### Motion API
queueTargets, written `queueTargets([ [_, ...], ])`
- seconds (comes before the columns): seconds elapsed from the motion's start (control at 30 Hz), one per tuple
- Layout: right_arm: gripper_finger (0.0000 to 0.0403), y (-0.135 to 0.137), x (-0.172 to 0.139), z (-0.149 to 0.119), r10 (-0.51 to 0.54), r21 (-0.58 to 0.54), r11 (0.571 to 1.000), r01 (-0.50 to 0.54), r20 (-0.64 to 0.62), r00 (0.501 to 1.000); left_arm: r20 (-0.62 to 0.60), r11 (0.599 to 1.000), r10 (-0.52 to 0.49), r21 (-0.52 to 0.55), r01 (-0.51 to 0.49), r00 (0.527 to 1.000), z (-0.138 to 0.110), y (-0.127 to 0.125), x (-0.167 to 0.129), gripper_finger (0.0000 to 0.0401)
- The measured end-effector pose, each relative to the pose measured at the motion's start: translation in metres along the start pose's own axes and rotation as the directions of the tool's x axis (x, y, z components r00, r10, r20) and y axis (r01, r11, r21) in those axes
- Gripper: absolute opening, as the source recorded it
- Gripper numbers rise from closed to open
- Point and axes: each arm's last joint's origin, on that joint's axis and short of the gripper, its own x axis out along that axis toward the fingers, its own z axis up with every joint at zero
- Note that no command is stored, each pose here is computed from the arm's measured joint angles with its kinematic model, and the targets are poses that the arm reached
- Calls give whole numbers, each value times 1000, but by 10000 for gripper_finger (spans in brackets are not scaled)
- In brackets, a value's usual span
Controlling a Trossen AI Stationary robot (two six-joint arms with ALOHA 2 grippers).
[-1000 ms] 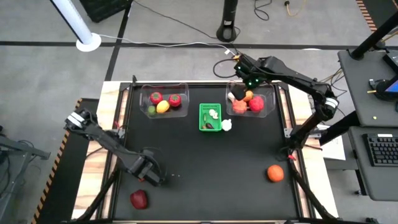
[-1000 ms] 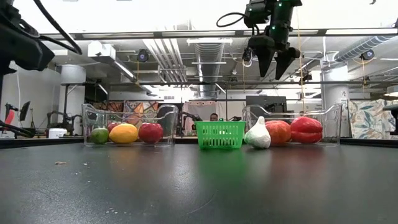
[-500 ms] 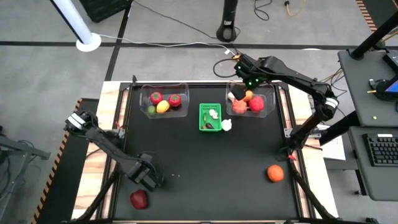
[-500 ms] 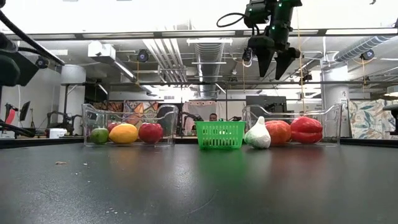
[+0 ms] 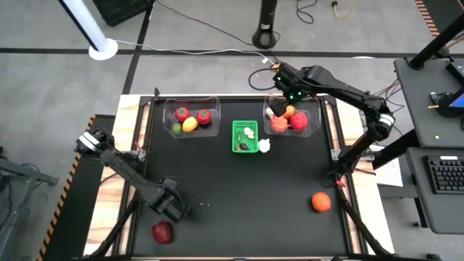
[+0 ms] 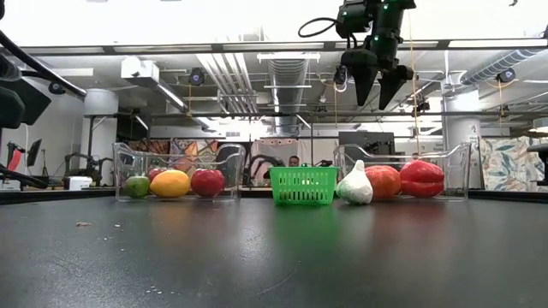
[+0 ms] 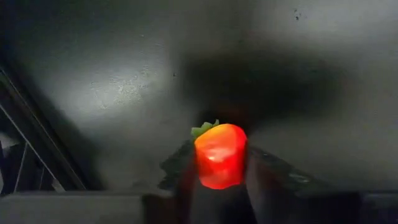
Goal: Sort produce into baskets
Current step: Put the small tomato into the left transparent bin
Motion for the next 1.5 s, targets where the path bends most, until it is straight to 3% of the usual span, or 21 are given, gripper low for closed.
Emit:
queueTargets([
  [0.13, 364, 1, 0, 0, 0, 5, 1000, 0, -1, 1000, -12, 999, -32, 5, 32, 999, -1, -2, -2, 63],
  [0.23, 364, 2, -4, -3, 5, 27, 1000, -5, 4, 1000, -16, 997, -77, 26, 78, 997, -2, -5, -11, 53],
  [0.4, 364, 9, -27, -15, 41, 35, 998, -43, 64, 997, 77, 967, -243, 105, 234, 967, 0, -18, -46, 58],
  [0.53, 364, 16, -46, -26, 81, 39, 996, -86, 118, 990, 198, 919, -370, 219, 326, 908, 16, -27, -84, 58],
  [0.7, 364, 25, -64, -38, 145, 48, 987, -154, 166, 975, 405, 897, -414, 332, 290, 815, 61, -30, -134, 58],
  [0.87, 364, 39, -73, -47, 191, 41, 979, -202, 187, 964, 558, 910, -363, 386, 154, 746, 129, -18, -174, 58],
  [0.97, 364, 49, -75, -52, 211, 37, 975, -221, 179, 961, 605, 922, -305, 380, 70, 735, 175, -4, -186, 58],
  [1.07, 364, 58, -76, -57, 231, 32, 970, -239, 168, 958, 615, 941, -231, 338, 12, 754, 217, 16, -187, 57],
  [1.23, 364, 75, -78, -69, 257, 8, 966, -260, 135, 957, 498, 950, -224, 302, 75, 838, 272, 48, -169, 57],
  [1.5, 364, 95, -82, -84, 295, -18, 955, -295, 109, 949, 377, 961, -182, 264, 83, 908, 300, 71, -136, 58],
])
